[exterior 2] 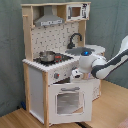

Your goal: Play with the kitchen

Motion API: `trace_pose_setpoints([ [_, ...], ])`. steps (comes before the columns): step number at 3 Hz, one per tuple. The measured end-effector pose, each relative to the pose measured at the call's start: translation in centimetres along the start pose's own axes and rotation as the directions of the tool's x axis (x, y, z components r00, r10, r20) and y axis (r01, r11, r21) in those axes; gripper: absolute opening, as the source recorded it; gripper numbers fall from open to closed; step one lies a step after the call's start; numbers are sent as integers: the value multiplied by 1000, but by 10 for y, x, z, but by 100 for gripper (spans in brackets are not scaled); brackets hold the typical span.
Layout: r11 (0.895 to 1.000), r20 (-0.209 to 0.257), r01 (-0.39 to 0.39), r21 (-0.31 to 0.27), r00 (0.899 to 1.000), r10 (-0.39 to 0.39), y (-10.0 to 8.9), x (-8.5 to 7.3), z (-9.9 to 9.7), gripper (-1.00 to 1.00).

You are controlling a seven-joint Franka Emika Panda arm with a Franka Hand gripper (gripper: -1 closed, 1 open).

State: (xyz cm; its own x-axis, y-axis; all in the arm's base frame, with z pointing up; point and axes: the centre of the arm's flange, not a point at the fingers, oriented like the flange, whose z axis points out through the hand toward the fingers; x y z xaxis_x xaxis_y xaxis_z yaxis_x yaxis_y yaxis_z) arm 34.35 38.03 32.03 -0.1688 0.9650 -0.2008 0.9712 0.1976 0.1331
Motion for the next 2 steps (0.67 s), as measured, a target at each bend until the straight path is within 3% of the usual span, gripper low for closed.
trace_pose_setpoints([
  [2, 992, -20, -128, -22, 992, 128, -23, 30, -10, -100],
])
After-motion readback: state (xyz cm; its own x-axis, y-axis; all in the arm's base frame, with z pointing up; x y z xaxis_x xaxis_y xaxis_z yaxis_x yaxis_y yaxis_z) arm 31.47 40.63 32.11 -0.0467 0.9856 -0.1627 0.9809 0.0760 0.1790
